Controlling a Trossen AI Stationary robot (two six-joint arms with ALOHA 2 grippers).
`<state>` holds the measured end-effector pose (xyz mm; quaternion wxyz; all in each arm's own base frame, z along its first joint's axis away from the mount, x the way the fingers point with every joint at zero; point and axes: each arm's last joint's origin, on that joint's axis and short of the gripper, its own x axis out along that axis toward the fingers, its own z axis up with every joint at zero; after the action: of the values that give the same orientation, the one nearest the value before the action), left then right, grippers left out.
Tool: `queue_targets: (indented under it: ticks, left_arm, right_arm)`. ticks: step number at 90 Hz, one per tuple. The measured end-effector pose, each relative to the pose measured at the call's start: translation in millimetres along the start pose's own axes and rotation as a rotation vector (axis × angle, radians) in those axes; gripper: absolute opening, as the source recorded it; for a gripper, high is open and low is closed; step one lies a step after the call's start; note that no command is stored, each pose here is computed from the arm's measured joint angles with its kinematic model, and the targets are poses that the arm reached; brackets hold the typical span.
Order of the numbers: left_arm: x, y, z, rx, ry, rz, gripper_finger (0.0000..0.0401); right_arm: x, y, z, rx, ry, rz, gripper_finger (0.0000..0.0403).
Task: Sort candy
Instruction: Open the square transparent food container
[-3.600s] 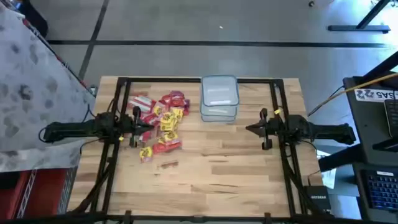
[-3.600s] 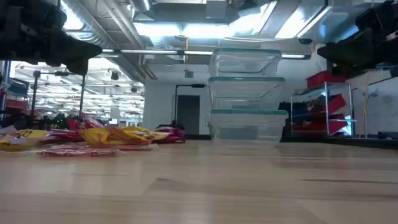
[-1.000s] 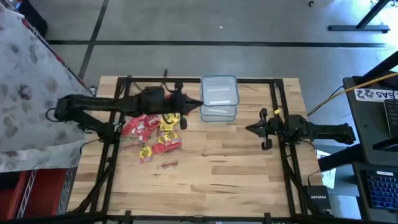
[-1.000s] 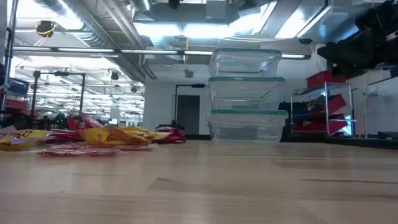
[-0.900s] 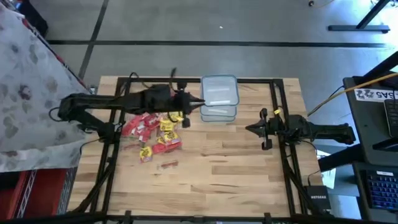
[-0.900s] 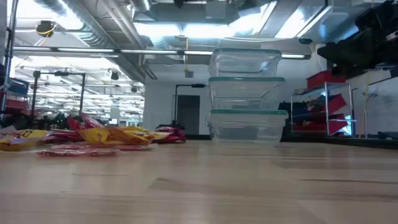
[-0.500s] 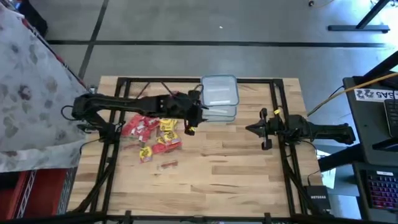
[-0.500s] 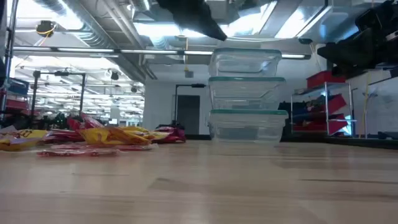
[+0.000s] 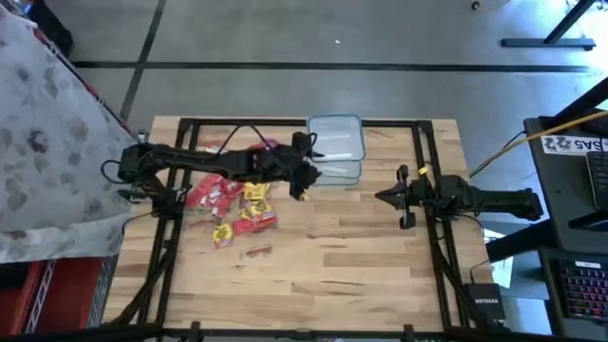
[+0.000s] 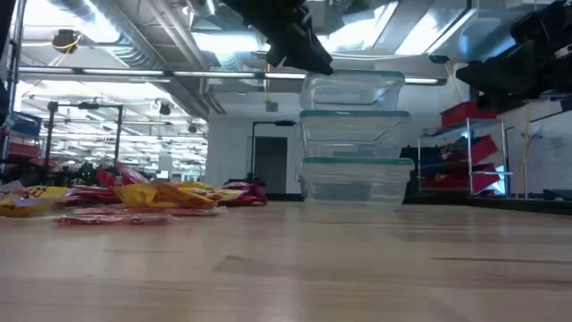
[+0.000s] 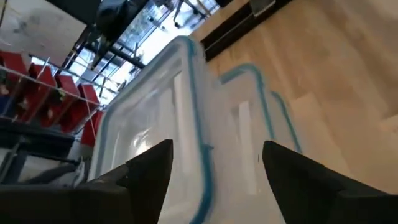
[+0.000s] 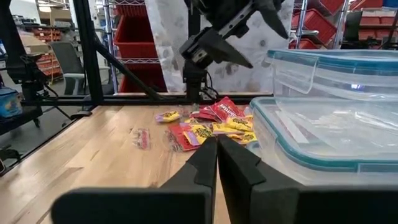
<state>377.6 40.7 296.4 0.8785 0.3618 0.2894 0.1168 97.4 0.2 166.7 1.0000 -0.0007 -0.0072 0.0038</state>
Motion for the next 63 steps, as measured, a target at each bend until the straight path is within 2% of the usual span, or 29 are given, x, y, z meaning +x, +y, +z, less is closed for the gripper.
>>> queue_targets:
  ticks: [15,33,42,63]
  left_arm:
    - [8,5,-10,-0.073,0.041,0.004,0.0235]
    - [14,4,-17,-0.085,0.073,-0.010,0.0227]
    - [15,2,-17,-0.086,0.078,-0.016,0.0198]
    - [15,-3,-13,-0.074,0.073,-0.021,0.0101]
  right_arm:
    - [0,0,0,0.000,0.000,0.000,0.0001]
    - [0,0,0,0.000,-0.001,0.000,0.0001]
    - [0,0,0,0.000,-0.001,0.000,0.0001]
    - [0,0,0,0.000,-0.001,0.000,0.0001]
